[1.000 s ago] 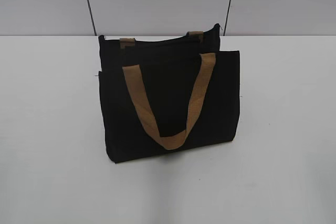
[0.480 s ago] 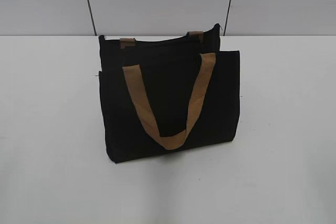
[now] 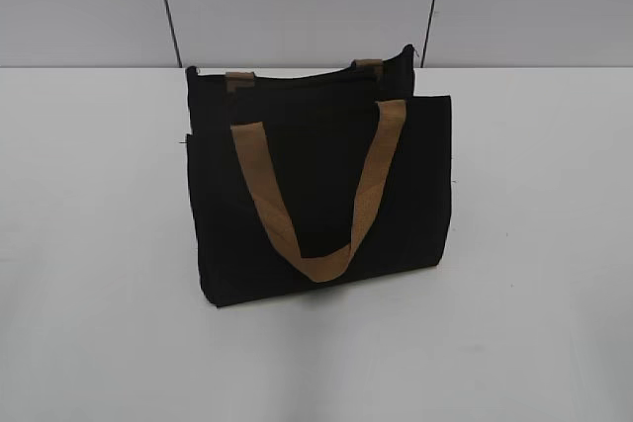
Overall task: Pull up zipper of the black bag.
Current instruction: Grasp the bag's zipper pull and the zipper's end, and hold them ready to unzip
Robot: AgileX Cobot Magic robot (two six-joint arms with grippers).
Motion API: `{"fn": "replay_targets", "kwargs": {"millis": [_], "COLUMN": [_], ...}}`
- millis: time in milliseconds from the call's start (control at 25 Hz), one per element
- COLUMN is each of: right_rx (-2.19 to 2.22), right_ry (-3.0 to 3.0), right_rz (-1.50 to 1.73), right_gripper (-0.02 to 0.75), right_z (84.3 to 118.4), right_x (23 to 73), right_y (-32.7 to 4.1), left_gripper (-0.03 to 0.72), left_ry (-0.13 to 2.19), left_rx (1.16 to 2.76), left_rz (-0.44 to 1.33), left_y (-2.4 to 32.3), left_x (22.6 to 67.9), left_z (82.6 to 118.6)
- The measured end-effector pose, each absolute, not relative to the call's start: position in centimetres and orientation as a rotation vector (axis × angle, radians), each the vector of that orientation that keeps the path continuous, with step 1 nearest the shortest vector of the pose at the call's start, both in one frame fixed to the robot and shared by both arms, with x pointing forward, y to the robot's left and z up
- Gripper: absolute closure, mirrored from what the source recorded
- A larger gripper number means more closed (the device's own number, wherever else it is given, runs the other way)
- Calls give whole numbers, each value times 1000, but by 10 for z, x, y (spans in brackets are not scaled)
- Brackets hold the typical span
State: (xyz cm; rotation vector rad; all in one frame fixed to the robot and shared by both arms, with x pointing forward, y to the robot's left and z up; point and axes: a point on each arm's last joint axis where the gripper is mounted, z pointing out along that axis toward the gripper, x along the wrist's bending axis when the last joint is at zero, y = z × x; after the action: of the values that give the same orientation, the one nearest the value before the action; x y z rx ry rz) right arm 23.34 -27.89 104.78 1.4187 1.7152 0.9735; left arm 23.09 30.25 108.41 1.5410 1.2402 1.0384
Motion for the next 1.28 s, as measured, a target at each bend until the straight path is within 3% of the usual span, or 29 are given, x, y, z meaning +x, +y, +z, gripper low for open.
{"fn": "replay_targets", "kwargs": {"millis": [160,320,520,960,1280], "right_rx": [1419,1419,1419,1419,1419], "right_ry": [1715,1715,1715,1715,1715], "right_rz": [974,974,974,975,975], "right_gripper": [336,336,336,336,336], "right_z": [1048,1048,1048,1048,1048], "right_x": [233,233,233,233,233], "right_y": [-279,-279,-279,-279,-279], "left_gripper": [135,152,153,155,155], "left_ry": [1180,1056,942,867,769], "left_rx": [1490,1430,1375,1488,1827], "left_rz": [1173,1261,1223,1041,837], "left_y": [304,298,280,246,235], "left_x": [256,294,352,450,475], "left_z": [1105,1122,1116,1024,949]}}
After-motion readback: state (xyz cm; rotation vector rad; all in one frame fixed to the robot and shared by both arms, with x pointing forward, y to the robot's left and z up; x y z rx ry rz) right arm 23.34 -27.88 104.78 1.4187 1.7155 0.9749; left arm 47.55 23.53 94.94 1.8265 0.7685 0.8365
